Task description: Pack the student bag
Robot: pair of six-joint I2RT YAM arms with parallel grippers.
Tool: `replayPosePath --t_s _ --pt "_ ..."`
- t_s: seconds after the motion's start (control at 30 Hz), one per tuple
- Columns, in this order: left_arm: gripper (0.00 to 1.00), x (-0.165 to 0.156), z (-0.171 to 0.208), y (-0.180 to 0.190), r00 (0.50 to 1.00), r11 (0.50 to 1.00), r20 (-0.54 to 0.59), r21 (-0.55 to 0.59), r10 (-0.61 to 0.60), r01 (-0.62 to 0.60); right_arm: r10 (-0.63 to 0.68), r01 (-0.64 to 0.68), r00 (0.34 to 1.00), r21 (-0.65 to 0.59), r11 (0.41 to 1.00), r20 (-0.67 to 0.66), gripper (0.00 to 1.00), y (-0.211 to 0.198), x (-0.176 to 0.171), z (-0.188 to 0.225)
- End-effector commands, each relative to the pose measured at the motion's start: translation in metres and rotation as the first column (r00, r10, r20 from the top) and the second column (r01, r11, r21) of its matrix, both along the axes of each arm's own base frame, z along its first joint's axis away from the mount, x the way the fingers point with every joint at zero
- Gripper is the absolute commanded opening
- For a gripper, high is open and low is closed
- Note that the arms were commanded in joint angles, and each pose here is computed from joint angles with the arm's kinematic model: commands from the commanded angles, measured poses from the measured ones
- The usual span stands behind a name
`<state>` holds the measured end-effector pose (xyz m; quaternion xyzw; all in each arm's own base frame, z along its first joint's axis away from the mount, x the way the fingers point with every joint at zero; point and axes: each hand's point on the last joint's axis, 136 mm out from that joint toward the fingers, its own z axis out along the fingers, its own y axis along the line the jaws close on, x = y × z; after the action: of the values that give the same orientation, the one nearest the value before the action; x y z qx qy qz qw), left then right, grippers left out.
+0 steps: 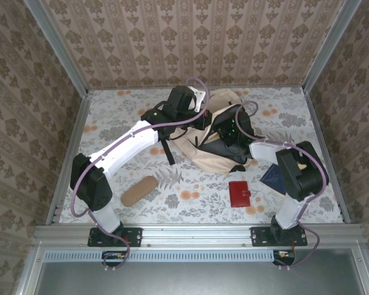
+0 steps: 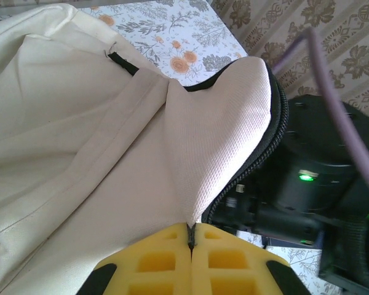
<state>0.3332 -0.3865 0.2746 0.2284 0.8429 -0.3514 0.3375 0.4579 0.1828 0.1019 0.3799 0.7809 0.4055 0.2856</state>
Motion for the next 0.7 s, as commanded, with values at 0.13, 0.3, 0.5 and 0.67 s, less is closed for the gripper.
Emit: replayPosePath --t_s 0.13,0.3,0.5,0.67 --pt "0.00 0.012 0.030 0.020 0.997 0.996 0.025 -0.063 0.072 -0.070 -0.064 0.064 0.998 -0.013 0.998 -0.001 0.48 0.010 0.023 -0.010" --pt "0.00 0.023 0.020 0.030 0.993 0.992 -0.002 -0.046 0.114 -0.114 -0.022 0.015 0.998 -0.137 0.990 -0.052 0.70 -0.010 -0.020 -0.003" --pt "0.00 0.043 0.004 0.048 0.984 0.984 -0.010 0.006 0.176 -0.176 0.061 -0.087 0.991 -0.238 0.967 -0.115 0.71 -0.034 -0.092 0.003" --pt "0.00 0.064 -0.007 0.081 0.958 0.954 0.027 0.087 0.286 -0.288 0.085 -0.113 0.991 -0.324 0.939 -0.101 0.70 -0.058 -0.138 0.026"
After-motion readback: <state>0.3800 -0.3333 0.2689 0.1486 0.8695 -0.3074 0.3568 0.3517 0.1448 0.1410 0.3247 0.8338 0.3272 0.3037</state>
